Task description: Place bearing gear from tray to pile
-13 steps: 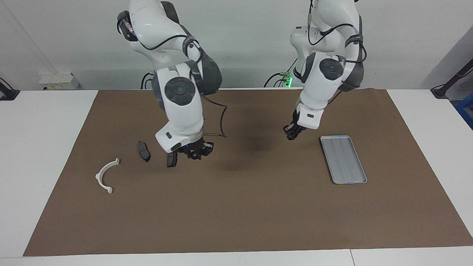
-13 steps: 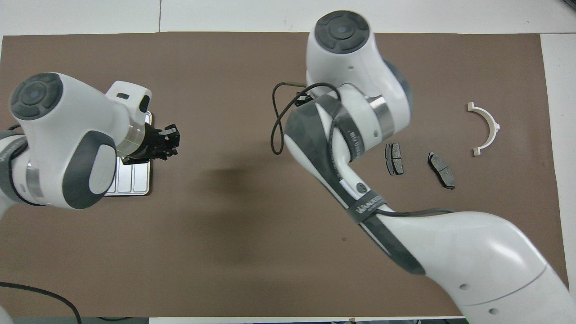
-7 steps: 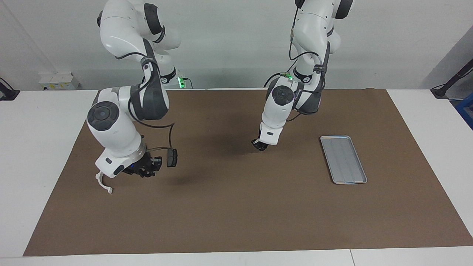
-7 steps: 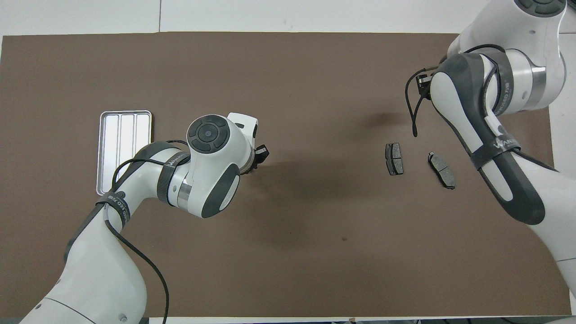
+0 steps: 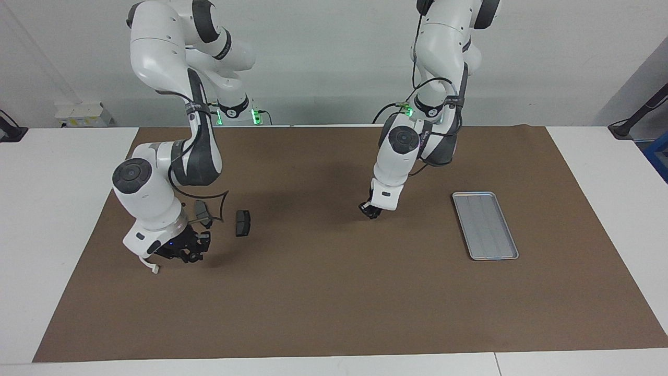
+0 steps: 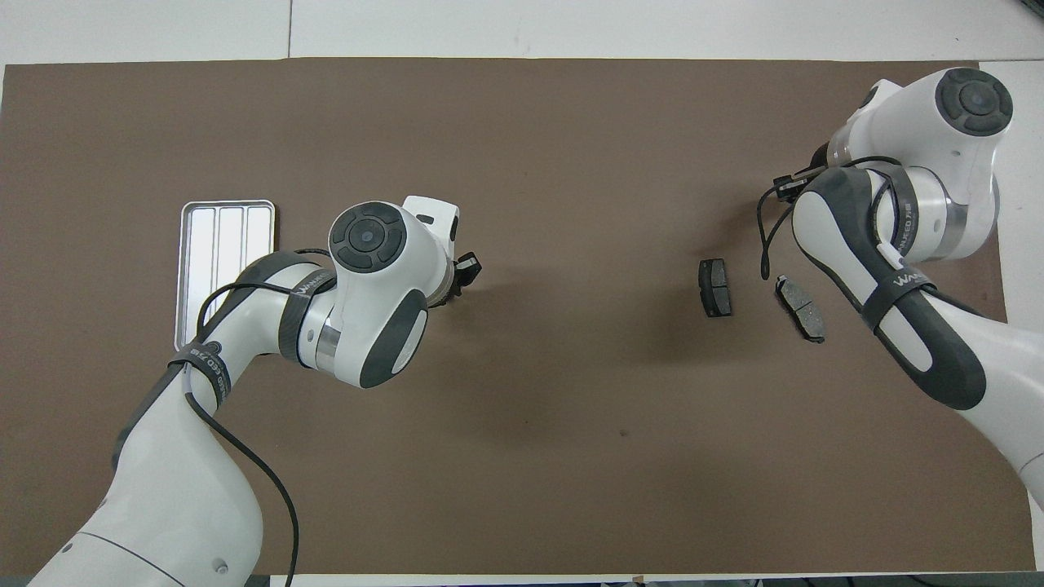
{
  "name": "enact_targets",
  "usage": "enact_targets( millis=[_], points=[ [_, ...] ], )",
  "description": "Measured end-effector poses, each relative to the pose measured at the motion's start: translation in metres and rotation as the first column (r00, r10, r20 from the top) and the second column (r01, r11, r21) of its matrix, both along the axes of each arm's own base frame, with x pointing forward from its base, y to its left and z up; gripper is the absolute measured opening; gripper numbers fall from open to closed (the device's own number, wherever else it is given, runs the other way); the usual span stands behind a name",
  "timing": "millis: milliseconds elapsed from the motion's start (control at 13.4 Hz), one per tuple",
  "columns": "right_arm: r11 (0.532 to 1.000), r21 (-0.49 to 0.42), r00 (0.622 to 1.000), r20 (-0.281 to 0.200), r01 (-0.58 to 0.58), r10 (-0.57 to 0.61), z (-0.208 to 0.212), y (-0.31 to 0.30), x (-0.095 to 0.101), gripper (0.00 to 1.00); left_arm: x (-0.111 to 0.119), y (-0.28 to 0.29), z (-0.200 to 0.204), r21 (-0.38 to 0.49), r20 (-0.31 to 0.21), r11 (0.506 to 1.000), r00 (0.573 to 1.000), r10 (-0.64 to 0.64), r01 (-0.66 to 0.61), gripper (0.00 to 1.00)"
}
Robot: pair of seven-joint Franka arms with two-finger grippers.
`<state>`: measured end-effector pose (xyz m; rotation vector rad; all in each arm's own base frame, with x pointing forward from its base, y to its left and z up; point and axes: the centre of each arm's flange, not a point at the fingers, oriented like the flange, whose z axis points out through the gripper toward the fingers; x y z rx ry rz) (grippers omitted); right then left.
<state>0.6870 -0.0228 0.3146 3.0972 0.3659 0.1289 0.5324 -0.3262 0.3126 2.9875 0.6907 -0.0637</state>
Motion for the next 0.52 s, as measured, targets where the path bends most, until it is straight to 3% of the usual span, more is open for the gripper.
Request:
enact_targets(
  millis=[224,523],
  points=[
    [1.0,0.003,1.0,0.017,-0.005,0.005,-0.025,-0.016,0.0,0.36,0.0,0.0,-0.001,0.0,0.0,1.0,1.0,0.0,0.0,0.23],
    [1.0,0.005,1.0,0.02,-0.009,0.009,-0.027,-0.014,0.001,0.36,0.0,0.0,-0.002,-0.003,0.006,1.0,1.0,0.001,-0.001,0.23]
  ],
)
